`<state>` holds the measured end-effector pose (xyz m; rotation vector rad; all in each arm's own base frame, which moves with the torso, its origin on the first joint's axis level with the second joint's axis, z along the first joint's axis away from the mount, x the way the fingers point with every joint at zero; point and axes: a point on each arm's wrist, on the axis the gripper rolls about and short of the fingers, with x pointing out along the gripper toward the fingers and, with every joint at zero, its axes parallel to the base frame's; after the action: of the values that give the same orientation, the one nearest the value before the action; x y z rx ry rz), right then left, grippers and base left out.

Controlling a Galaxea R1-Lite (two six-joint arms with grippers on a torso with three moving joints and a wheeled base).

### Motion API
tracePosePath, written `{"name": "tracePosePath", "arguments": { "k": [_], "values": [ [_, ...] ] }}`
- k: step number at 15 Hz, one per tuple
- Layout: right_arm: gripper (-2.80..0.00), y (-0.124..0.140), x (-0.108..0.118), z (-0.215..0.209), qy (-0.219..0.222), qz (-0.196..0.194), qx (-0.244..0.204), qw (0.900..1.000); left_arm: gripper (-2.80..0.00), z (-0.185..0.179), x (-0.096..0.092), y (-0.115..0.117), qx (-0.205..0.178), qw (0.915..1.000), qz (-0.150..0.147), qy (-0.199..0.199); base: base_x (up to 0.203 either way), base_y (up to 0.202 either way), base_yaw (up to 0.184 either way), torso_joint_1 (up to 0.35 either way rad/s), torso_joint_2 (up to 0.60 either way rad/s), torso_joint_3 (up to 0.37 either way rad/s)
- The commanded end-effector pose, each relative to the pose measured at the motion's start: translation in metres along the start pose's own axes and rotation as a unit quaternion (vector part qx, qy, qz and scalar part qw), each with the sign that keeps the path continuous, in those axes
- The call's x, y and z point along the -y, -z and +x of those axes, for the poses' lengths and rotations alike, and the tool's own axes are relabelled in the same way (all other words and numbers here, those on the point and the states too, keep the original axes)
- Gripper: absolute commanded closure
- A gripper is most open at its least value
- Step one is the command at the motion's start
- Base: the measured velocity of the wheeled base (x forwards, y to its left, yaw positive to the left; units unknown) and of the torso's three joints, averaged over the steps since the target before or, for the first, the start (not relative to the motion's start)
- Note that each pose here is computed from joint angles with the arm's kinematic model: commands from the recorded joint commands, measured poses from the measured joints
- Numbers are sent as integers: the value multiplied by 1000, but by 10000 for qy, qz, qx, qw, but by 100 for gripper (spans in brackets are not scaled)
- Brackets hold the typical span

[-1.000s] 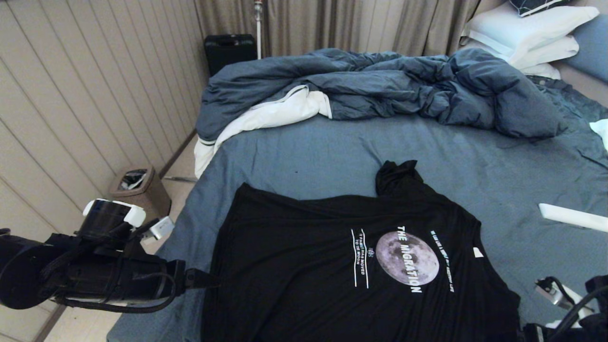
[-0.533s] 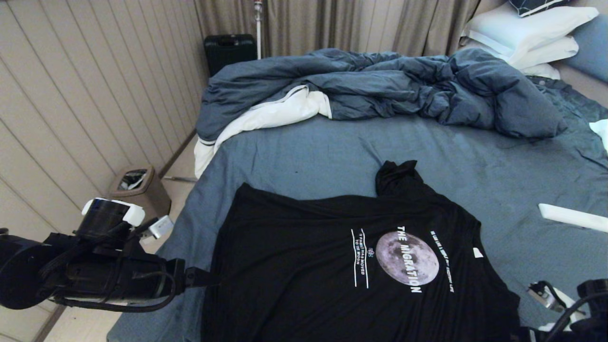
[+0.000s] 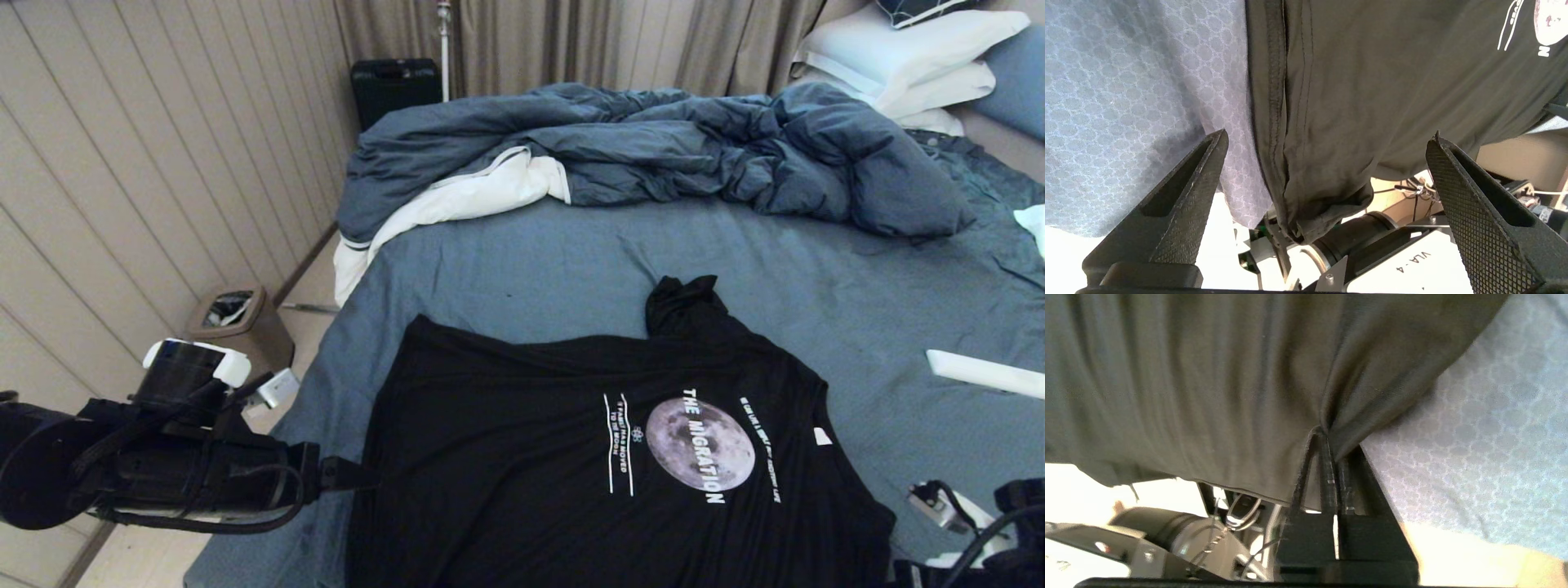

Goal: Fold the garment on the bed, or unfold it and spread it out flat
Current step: Fold the black T-shirt

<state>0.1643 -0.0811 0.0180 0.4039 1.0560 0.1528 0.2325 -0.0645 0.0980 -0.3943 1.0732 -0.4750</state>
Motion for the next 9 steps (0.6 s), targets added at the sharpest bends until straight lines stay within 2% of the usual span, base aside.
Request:
{"name": "tracePosePath", "arguments": {
  "k": [1, 6, 9],
  "values": [
    [0, -1, -1, -3, -2, -56, 92, 9999, -280, 1, 0, 0, -27, 10000, -28, 8, 0, 0, 0, 0, 0, 0],
    [0, -4, 0, -3, 10, -84, 138, 9999, -280, 0, 3, 4, -71, 9990, -442, 42, 0, 0, 0, 0, 0, 0],
    [0, -5, 2, -2, 15, -55, 131, 9999, -280, 1, 7, 13, -191, 9985, -501, 81, 0, 0, 0, 0, 0, 0]
  ]
}}
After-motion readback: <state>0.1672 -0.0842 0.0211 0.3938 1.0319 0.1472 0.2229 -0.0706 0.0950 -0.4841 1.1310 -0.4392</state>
